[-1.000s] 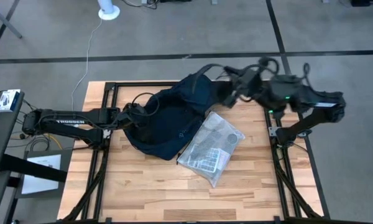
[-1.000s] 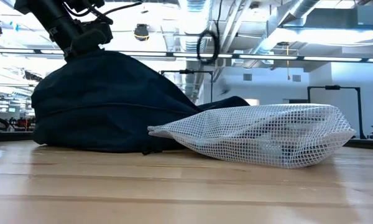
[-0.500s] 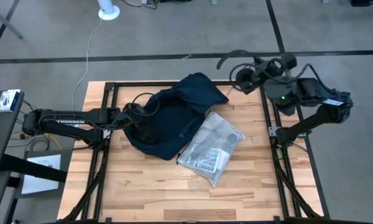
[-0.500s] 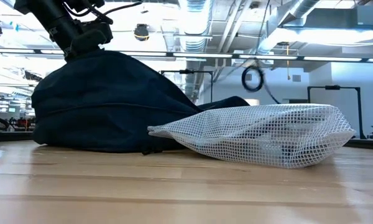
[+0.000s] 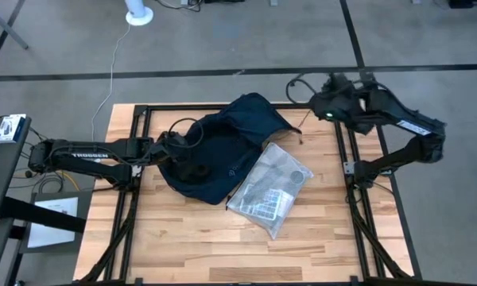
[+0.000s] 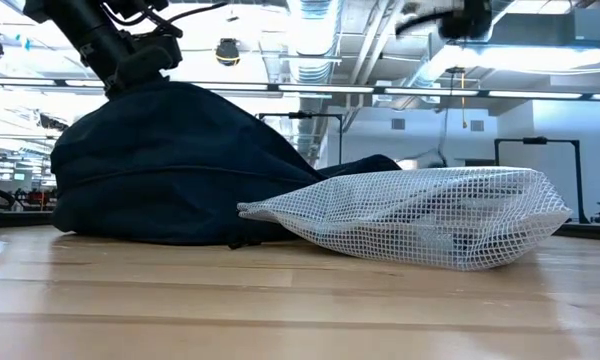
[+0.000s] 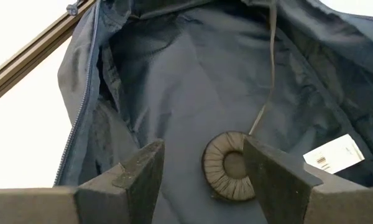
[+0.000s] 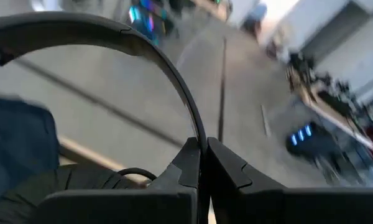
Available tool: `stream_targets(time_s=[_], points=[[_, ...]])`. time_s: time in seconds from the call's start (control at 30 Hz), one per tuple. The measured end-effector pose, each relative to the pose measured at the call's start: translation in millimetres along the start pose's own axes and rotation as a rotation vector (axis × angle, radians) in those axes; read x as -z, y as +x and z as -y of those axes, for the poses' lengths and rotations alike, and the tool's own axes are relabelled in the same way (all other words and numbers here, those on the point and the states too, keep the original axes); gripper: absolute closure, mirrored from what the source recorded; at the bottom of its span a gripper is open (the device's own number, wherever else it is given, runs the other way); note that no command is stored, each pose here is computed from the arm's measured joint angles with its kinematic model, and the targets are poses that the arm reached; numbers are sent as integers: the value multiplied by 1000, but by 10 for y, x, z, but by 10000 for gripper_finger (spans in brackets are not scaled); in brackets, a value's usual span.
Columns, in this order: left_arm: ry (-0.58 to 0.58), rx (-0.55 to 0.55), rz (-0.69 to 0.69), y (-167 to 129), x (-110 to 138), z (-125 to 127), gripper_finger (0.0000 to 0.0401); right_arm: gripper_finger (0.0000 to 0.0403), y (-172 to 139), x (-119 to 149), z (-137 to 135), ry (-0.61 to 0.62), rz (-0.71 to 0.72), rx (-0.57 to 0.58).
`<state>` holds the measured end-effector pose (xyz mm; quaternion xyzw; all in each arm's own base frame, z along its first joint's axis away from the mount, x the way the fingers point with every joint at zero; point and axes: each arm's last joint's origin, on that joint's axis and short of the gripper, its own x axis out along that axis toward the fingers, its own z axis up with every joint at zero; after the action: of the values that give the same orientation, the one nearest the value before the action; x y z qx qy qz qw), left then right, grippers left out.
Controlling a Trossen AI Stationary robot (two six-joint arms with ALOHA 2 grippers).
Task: Unpack backpack
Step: Remove the black headphones from the dark blue backpack
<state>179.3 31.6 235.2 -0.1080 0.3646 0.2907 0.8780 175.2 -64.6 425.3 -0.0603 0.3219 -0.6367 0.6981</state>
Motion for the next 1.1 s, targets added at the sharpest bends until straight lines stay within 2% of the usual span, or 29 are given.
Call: stream_targets(time_s=[0.33,0.37,0.43,0.5,0.73,1.1], points=[[-10,0,0,0,0,1,194,401,561,472,-262,2,-364,26],[-11,0,0,0,0,1,194,400,660,552,-297,46,-387,41],[-11,0,-2,-1,3,1,194,400,770,701,-352,22,-475,44],[-9,0,-5,1,7,1,194,400,885,775,-448,72,-490,21],[-6,5,-7,-4,15,14,194,399,1206,1091,-647,128,-563,-66],[7,21,-25,-22,49,54,194,396,1423,1519,-683,159,-667,1]])
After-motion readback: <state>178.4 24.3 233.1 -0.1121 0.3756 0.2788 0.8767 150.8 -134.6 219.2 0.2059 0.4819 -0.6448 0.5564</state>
